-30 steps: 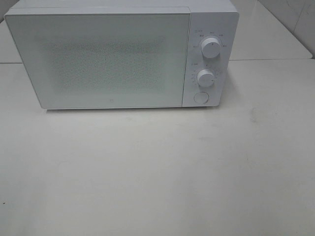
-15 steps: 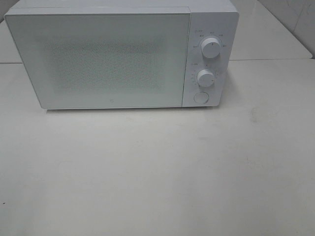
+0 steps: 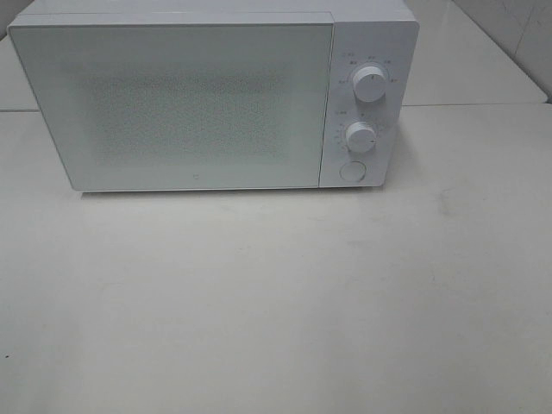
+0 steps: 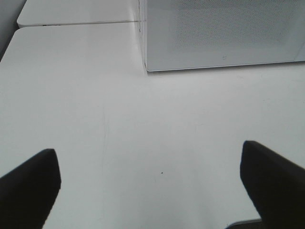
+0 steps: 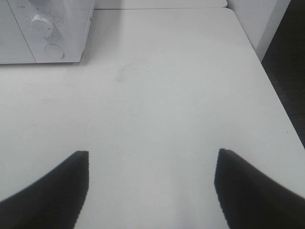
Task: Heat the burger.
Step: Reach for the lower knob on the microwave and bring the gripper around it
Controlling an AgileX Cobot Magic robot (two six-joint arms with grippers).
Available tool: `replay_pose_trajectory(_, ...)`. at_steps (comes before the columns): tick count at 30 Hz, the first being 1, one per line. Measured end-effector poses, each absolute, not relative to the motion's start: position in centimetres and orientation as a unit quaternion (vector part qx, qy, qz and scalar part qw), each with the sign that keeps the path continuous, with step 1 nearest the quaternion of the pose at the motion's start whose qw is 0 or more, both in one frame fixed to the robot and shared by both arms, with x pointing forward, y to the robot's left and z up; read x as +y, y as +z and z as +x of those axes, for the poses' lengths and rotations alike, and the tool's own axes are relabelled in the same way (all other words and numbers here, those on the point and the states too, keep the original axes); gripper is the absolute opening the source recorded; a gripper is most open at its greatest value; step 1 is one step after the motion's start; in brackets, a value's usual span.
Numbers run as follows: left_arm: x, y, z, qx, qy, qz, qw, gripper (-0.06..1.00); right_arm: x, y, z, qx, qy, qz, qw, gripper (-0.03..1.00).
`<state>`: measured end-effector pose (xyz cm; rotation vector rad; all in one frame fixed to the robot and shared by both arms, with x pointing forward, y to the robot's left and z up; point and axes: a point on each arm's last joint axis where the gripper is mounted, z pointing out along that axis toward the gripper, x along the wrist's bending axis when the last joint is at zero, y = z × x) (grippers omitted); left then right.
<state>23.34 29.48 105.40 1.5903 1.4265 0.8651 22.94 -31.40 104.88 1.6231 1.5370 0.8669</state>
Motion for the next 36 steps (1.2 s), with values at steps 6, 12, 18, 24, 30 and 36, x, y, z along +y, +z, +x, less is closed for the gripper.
replay_pose_trajectory(6,29.5,105.4,23.3,0.566,0.343,0.630,0.406,0.96,-31.4,104.9,22.9,0.597,0.337,0.631,0.363,0.71)
replay_pose_trajectory(12,29.5,105.4,23.3,0.566,0.343,0.630,0.406,0.96,-31.4,104.9,22.9,0.597,0.337,0.631,0.363,0.71)
replay_pose_trajectory(18,29.5,105.4,23.3,0.566,0.343,0.630,0.406,0.96,-31.4,104.9,22.9,0.597,0.337,0.631,0.363,0.71)
replay_pose_trajectory(24,29.5,105.4,23.3,0.566,0.343,0.630,0.406,0.96,-31.4,105.9,23.0,0.576,0.369,0.623,0.380,0.71)
replay_pose_trajectory(30,29.5,105.4,23.3,0.566,0.343,0.630,0.406,0.96,-31.2,106.6,24.1,0.561,0.390,0.621,0.383,0.71)
replay_pose_trajectory(36,29.5,105.4,23.3,0.566,0.343,0.630,0.406,0.96,-30.8,106.5,26.9,0.582,0.358,0.637,0.357,0.71)
